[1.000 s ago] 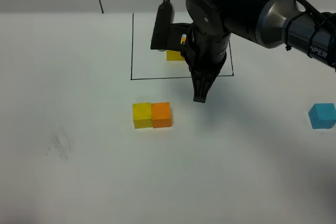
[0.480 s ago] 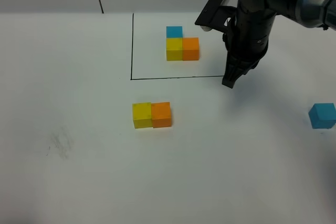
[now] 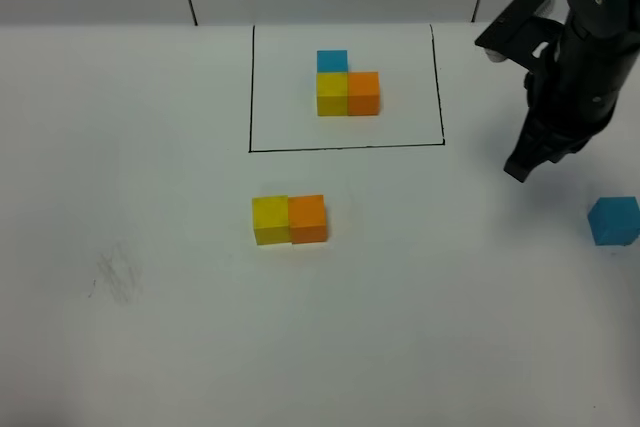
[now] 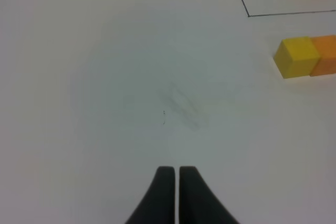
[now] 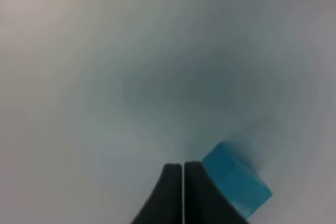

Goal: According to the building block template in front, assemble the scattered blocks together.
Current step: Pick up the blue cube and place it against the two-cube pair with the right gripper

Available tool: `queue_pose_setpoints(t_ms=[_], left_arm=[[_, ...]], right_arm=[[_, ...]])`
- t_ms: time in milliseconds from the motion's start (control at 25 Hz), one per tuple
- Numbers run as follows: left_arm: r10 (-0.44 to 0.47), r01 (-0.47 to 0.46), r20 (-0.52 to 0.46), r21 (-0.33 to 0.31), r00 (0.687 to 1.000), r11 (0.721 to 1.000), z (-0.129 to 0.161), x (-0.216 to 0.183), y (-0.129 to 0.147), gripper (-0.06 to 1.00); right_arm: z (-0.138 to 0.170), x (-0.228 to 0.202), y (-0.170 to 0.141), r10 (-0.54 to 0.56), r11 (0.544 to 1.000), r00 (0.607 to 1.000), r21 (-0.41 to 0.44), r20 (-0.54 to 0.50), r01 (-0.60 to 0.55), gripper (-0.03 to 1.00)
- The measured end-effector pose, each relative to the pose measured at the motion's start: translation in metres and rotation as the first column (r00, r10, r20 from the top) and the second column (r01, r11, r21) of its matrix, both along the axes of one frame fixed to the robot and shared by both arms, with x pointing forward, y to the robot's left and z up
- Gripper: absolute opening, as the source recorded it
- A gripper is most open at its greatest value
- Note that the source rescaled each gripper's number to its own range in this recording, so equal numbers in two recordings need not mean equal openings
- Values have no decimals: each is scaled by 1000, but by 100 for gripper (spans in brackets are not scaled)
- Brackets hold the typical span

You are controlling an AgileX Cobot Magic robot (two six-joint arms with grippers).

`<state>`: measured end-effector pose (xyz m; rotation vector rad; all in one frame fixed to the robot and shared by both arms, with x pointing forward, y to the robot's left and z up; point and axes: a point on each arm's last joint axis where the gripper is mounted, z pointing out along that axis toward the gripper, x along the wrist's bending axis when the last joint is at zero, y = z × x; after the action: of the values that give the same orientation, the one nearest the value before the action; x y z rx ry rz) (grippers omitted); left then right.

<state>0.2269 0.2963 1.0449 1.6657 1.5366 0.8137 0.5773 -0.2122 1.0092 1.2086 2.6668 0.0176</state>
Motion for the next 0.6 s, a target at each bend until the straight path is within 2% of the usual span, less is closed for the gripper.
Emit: queue_pose_setpoints(t_ms=[280,480,600], left_arm=[[0,0,0,0,1000,1000,0,0,0,0],[0,0,0,0,1000,1000,0,0,0,0],[0,0,0,0,1000,1000,0,0,0,0]], right_arm=[[-15,-33,-43,-179,984,984,7,-13,179,1],[-27,-45,-62,-313,950,949,10,-36,313,1],[-35,-46,-64,-384,922,923,44,-6,384,1]])
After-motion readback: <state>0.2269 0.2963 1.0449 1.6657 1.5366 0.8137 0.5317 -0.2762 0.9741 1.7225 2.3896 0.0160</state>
